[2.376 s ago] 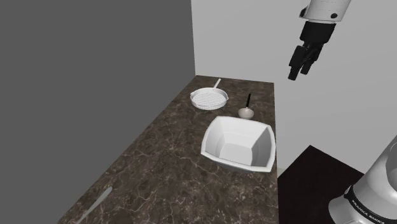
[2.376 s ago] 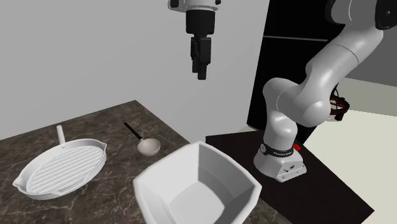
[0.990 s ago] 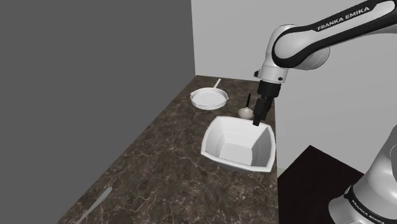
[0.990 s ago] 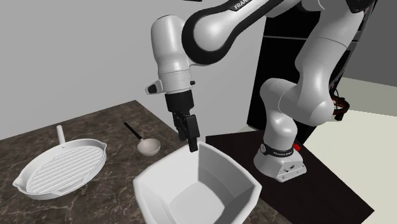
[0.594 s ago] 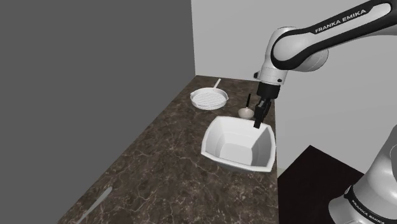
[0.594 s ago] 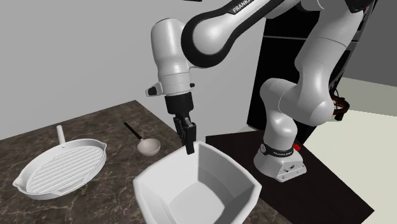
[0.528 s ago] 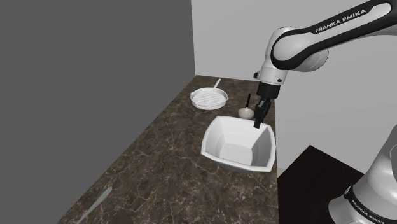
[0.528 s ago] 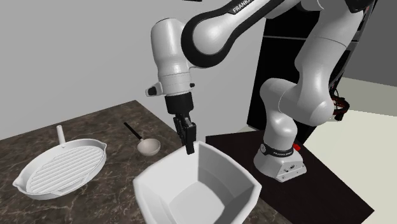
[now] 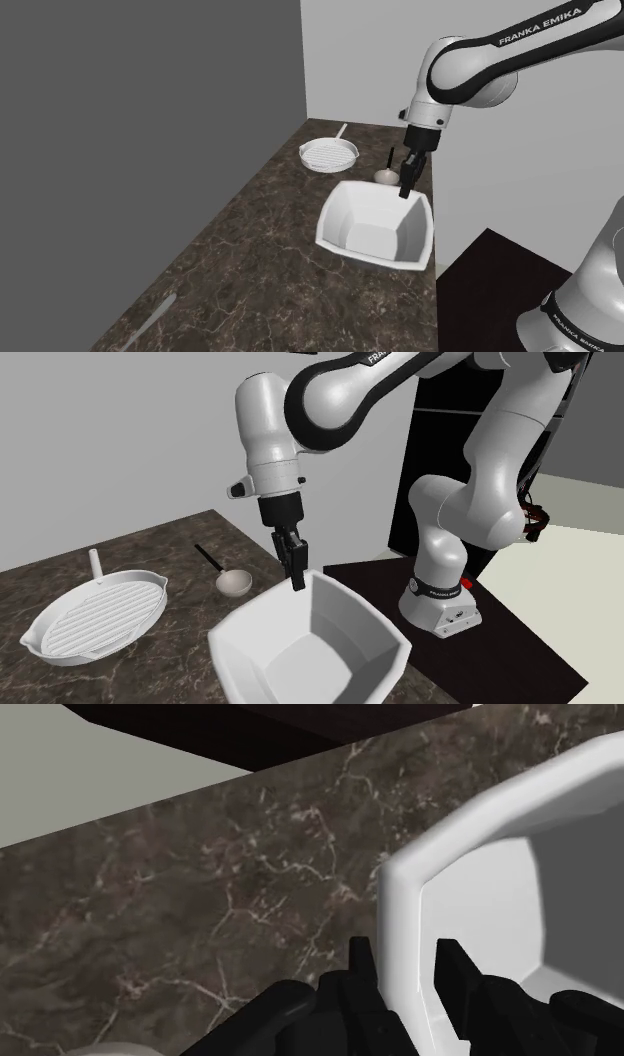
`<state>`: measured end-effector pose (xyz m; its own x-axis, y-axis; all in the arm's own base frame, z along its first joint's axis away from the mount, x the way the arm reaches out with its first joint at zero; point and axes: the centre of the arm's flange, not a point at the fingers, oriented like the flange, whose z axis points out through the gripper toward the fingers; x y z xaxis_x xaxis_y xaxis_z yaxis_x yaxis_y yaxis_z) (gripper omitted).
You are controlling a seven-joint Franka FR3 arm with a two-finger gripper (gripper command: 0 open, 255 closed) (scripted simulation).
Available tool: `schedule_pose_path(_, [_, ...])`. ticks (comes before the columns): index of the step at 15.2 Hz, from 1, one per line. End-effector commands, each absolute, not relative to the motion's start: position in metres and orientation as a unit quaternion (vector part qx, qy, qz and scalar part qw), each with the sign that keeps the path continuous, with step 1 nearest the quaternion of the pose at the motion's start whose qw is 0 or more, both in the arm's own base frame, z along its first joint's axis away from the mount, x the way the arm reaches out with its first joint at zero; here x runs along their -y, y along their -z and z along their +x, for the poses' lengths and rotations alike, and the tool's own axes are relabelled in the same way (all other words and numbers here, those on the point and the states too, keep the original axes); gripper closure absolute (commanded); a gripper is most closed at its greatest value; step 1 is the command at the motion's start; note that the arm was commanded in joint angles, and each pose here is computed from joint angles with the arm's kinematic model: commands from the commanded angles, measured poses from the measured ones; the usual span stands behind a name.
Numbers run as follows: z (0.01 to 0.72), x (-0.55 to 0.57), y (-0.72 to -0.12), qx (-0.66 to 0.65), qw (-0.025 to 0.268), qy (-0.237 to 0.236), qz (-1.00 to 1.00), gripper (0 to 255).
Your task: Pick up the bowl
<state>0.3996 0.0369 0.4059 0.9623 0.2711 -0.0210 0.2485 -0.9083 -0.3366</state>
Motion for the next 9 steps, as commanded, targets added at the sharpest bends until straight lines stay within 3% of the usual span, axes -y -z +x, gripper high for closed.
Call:
schedule_pose_path(1, [0.398, -0.037, -0.416, 0.133, 0.168, -0.033, -0.976, 255])
schedule_pose_path(9, [0.398, -0.037, -0.458, 0.133, 0.168, -0.033, -0.976, 255])
